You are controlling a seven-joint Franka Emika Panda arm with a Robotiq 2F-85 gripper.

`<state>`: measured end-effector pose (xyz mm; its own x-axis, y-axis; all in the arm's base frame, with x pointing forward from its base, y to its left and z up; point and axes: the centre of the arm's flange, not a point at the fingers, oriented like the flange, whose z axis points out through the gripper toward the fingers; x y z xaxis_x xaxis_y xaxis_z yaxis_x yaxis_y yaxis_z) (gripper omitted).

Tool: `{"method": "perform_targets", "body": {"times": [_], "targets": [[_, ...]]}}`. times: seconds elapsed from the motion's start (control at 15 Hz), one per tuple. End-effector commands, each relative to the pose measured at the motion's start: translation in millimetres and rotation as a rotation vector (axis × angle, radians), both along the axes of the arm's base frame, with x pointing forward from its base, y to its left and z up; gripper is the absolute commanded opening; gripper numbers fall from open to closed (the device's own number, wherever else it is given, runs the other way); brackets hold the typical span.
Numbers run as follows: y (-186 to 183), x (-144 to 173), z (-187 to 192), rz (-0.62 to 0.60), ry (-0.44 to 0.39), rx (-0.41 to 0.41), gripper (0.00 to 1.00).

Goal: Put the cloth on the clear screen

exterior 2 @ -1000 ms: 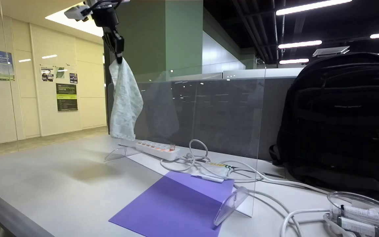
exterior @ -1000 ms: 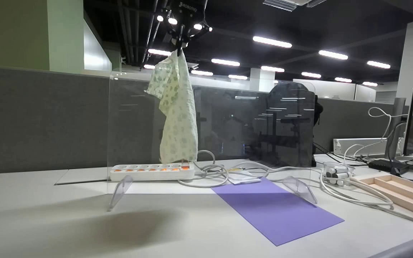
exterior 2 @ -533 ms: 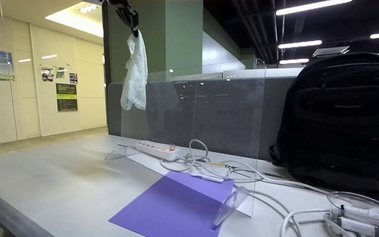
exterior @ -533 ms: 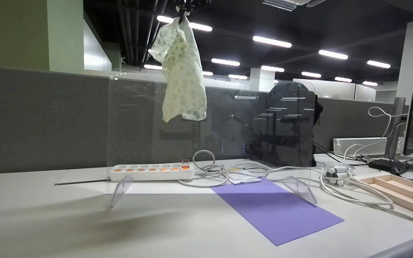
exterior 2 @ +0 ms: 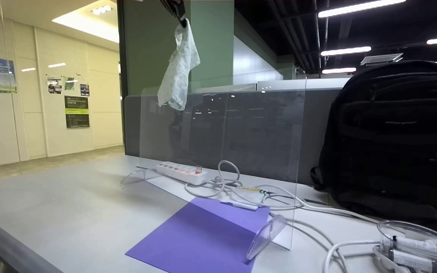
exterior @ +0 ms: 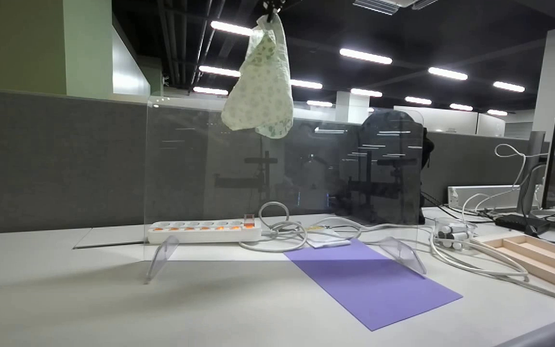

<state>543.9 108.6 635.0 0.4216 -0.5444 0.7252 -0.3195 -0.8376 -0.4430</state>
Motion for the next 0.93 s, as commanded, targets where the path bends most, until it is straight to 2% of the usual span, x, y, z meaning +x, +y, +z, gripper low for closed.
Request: {"method": "perform_targets", "body": {"times": [0.0,0.4,0.87], "targets": [[-4.2,28.4,-9.5,-0.082,0.008,0.031,0.00],[-19.9,41.9,-51.2,-0.153,0.109,0.049,0.00],[-34.7,48.5,-72.1,-0.222,0.167,0.076,0.00]]}}
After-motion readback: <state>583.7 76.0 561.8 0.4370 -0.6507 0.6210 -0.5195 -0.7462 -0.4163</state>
